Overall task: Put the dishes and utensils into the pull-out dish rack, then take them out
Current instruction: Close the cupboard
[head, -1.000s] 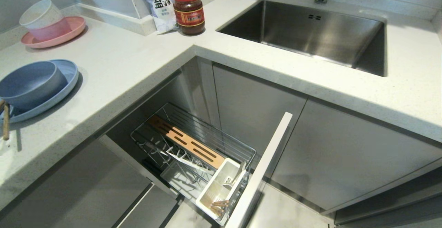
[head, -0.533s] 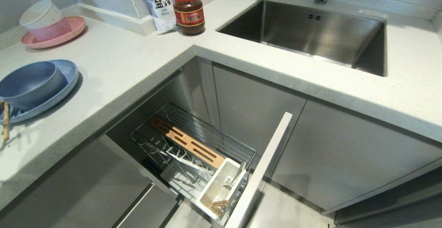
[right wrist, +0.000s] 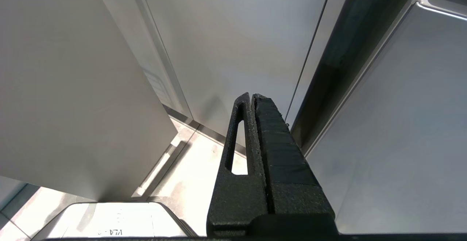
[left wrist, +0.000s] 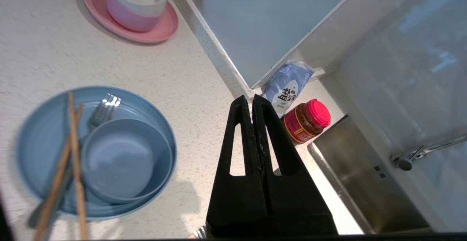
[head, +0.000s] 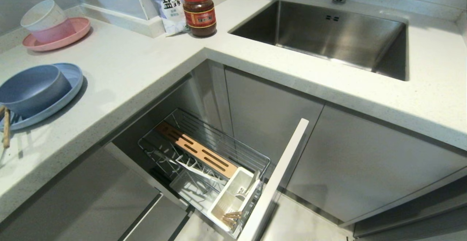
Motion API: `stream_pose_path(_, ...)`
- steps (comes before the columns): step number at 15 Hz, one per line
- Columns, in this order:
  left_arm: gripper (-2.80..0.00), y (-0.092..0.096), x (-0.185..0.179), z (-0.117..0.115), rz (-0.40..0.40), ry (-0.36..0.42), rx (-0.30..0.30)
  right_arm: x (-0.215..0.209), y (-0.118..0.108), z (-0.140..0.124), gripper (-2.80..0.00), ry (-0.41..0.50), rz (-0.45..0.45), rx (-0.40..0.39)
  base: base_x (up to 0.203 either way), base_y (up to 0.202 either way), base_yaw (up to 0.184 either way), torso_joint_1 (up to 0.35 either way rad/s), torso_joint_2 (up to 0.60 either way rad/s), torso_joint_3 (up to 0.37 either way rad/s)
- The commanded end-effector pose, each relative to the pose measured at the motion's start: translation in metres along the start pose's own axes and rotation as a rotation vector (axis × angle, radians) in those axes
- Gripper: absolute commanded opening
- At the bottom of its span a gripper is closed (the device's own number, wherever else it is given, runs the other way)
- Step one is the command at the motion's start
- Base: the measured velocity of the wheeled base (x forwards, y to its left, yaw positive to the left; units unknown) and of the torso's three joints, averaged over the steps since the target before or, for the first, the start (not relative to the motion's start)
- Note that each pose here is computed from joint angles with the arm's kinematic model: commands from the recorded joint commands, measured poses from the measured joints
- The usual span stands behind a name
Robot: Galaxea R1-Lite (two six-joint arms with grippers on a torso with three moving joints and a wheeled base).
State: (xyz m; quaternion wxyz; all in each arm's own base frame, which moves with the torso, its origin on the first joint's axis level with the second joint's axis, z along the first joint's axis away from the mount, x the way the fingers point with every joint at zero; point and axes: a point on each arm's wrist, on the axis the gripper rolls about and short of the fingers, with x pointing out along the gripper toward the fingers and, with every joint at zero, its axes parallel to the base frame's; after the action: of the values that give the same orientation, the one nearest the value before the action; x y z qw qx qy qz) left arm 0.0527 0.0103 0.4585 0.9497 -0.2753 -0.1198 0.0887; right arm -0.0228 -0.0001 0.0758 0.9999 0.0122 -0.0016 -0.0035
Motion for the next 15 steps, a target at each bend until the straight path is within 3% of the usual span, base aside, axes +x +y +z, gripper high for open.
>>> stream_pose_path(1, -2.8, 0.001, -0.042, 0.004, -0.033, -0.054, 0.042, 0.0, 0.0, 0.0, -2.8, -0.003, 0.001, 0.0, 0.0, 0.0, 0.0, 0.0, 0.0, 0.0)
stream_pose_path(7, -2.8, 0.015, -0.078, -0.01, -0.015, -0.056, 0.194, 0.0, 0.0, 0.0, -2.8, -0.003, 0.001, 0.0, 0.0, 0.0, 0.0, 0.0, 0.0, 0.0)
stream_pose_path(11, -2.8, 0.046, -0.111, -0.049, 0.048, -0.014, 0.337, 0.0, 0.0, 0.0, -2.8, -0.003, 0.001, 0.0, 0.0, 0.0, 0.0, 0.0, 0.0, 0.0)
stream_pose_path(15, -2.8, 0.083, -0.141, -0.101, -0.009, -0.014, 0.452, 0.0, 0.0, 0.0, -2.8, -0.003, -0.001, 0.0, 0.0, 0.0, 0.0, 0.0, 0.0, 0.0)
